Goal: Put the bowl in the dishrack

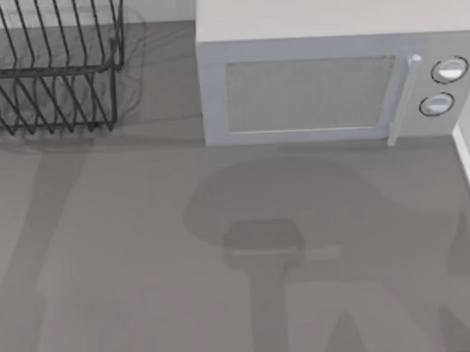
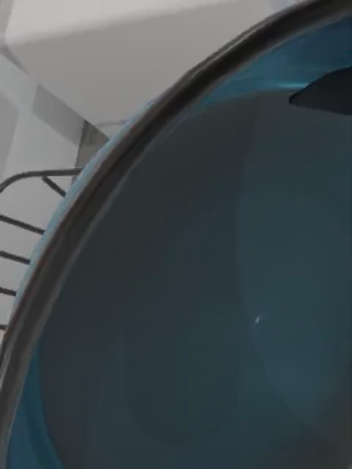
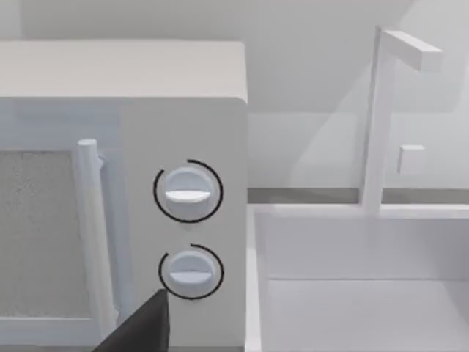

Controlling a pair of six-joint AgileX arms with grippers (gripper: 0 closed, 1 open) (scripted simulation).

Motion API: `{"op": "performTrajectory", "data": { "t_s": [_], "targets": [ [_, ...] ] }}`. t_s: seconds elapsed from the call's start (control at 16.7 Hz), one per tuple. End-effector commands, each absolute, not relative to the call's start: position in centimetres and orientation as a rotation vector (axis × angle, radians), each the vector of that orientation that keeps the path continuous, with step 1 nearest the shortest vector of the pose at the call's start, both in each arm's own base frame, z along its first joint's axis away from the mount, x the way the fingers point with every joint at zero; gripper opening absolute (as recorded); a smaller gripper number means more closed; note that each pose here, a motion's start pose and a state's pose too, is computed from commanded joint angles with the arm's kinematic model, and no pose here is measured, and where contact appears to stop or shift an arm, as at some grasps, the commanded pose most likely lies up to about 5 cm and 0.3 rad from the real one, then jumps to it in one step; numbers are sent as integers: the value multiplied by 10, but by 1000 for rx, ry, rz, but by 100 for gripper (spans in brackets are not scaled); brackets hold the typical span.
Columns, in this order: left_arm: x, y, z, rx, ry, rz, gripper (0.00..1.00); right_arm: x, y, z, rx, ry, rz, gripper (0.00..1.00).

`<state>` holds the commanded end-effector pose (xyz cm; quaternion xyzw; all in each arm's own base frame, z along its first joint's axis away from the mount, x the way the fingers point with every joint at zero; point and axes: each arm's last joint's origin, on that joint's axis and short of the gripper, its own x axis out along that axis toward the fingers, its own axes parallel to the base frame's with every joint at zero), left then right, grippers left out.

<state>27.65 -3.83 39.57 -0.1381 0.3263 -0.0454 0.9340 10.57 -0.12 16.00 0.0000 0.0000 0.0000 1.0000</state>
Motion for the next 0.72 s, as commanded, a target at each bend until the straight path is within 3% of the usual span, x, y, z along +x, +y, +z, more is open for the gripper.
{"op": "performTrajectory", "data": {
  "t_s": [0.42,0.72],
  "targets": [
    [207,26,416,-64,109,-27,0,106,-1,160,0,0,0,100],
    [181,29,418,0,0,-20,0,106,-1,160,0,0,0,100]
  ]
}}
